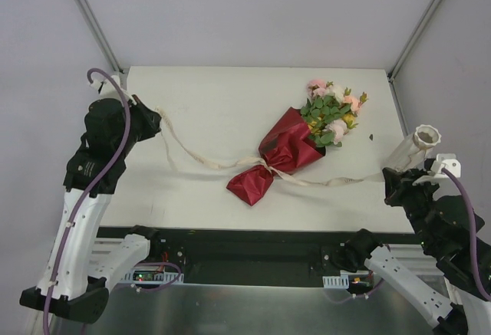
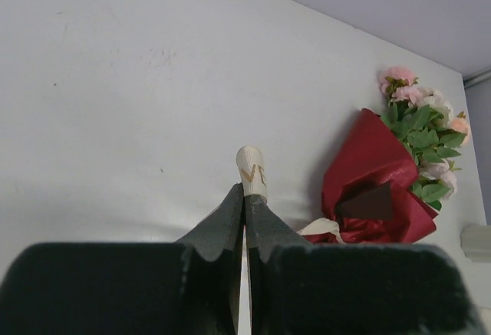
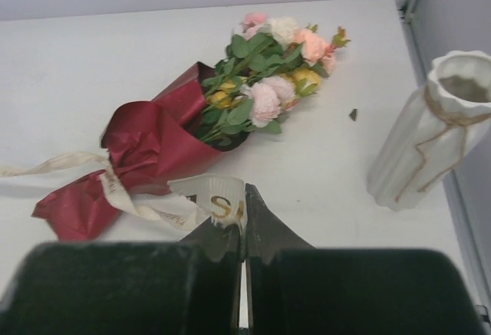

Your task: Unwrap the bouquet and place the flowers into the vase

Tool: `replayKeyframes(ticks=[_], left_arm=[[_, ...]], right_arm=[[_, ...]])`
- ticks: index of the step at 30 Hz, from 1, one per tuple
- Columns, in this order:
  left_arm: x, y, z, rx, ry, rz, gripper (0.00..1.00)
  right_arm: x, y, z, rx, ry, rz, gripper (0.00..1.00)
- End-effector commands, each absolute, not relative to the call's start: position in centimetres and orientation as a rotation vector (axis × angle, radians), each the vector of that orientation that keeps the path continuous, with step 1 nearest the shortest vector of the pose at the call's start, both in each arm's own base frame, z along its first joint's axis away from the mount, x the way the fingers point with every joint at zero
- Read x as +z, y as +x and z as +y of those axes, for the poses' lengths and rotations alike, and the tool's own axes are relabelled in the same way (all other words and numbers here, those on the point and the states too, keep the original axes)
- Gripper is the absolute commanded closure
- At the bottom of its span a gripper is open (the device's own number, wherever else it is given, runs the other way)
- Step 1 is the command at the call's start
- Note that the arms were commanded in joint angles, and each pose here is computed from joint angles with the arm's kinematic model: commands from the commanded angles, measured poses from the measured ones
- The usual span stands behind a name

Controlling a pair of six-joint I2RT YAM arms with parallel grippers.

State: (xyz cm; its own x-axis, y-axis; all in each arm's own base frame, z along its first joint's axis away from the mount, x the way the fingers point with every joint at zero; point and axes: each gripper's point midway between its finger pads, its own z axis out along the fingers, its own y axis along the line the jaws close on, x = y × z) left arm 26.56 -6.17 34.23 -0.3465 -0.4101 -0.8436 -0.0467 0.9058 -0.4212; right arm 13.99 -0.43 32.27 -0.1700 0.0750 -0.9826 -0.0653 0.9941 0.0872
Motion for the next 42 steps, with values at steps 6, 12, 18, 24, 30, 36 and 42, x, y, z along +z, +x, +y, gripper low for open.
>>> replayKeyframes(ticks=[6,12,18,24,30,36,42], left_arm=[[33.1,31.2,-12.6,-0.665,-0.159,2.090,1.00],[33.2,34.8,-14.3,-0.728,-0.122,2.136,1.00],[33.0,36.7,-14.3,-0.721,-0.139,2.147,0.94],[32.3,37.4,-13.5,-0.681,-0.140,2.159,0.84],[32.1,37.1,-13.6,-0.690,-0.105,2.163,0.57],[30.2,33.0,-18.4,-0.975,0.059,2.218,0.42],[23.8,26.2,-25.4,-1.094,0.278,2.398,0.60]], right_arm=[[29.8,14.9,15.3,0.798,-0.297,1.867,0.99],[28.4,16.1,21.1,0.900,-0.477,1.977,0.99],[23.4,16.2,18.9,0.694,-0.467,2.166,0.99],[18.7,16.2,14.8,0.487,-0.307,2.266,0.99],[16.1,16.6,12.2,0.346,-0.182,2.315,0.91],[13.5,17.8,10.1,0.175,-0.074,2.455,0.75],[14.2,20.0,12.1,0.189,-0.202,2.481,0.37]])
